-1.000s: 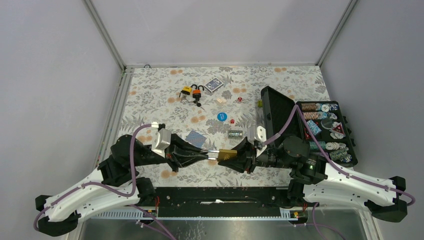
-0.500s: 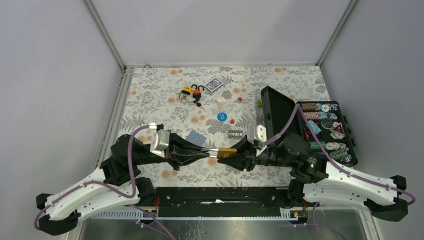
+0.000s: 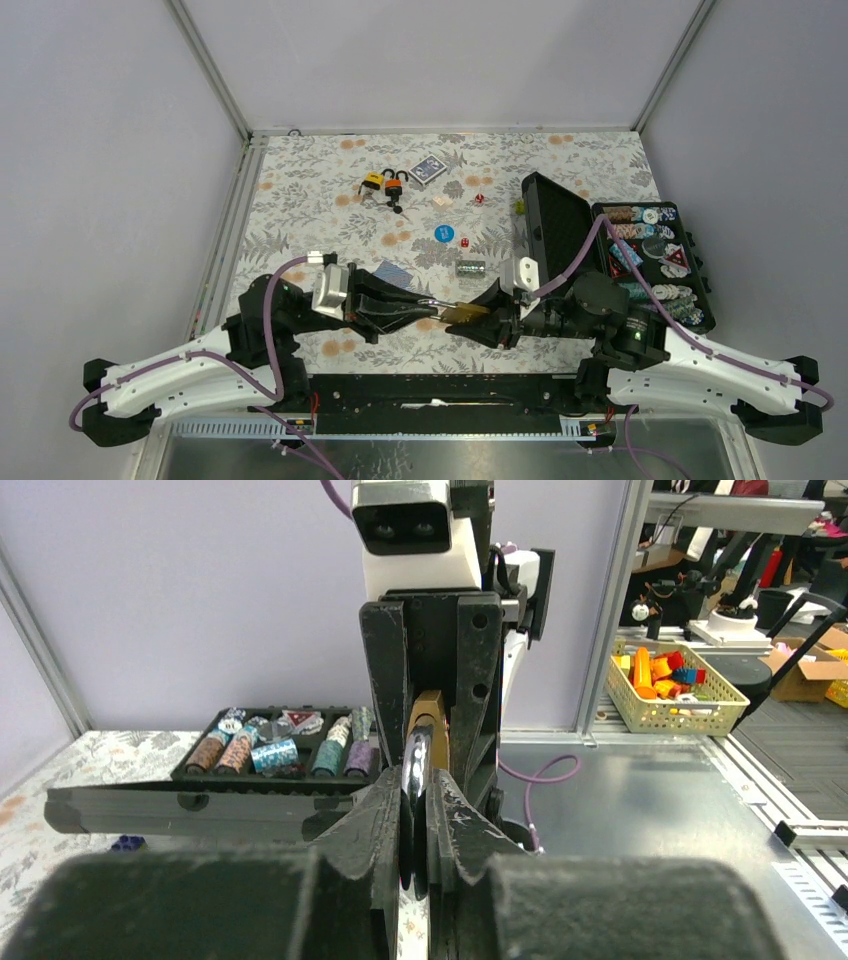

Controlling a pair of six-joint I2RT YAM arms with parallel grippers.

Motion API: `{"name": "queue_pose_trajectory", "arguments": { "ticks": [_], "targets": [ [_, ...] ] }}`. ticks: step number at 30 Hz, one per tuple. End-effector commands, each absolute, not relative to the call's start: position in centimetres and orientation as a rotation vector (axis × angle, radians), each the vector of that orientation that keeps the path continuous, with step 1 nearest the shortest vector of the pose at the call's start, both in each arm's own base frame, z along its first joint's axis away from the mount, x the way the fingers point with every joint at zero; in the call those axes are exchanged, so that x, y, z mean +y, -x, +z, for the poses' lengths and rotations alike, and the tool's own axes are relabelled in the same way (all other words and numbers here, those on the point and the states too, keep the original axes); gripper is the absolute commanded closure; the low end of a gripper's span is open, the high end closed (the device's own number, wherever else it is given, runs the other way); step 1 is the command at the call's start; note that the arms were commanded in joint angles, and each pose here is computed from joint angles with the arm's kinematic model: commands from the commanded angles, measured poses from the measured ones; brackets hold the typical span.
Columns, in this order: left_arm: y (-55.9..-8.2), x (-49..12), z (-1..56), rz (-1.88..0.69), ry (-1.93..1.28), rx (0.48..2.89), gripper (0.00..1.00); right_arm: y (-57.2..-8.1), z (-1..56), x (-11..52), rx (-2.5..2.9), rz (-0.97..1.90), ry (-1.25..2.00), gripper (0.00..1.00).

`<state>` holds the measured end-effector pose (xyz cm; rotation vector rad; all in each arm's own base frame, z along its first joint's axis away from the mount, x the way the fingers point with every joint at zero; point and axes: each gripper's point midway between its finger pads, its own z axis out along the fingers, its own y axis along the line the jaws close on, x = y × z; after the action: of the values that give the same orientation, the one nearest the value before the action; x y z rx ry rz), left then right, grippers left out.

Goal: Lock with the key
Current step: Lock the lock.

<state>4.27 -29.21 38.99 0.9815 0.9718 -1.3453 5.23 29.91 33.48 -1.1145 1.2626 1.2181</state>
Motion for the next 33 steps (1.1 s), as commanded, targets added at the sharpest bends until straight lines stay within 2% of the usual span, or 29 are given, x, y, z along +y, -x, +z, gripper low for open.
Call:
{"name": "queue_pose_trajectory", "arguments": {
  "ticks": [1, 24, 33],
  "targets": [
    [-3.0, -30.1, 31.9, -1.344, -1.163, 1.177, 1.0, -7.0, 39.8, 28.2, 1.111, 1.178, 0.902, 1.0],
    [-2.7, -30.6, 29.5, -1.386, -1.16, 1.249, 1.0, -4.7, 46.0, 25.3, 0.997, 1.439, 0.693, 1.0],
    [-2.4, -31.1, 29.1, -1.404, -1.165, 1.256, 1.0, -4.4, 46.5, 25.9, 0.964, 1.497, 0.671, 1.0]
  ]
}}
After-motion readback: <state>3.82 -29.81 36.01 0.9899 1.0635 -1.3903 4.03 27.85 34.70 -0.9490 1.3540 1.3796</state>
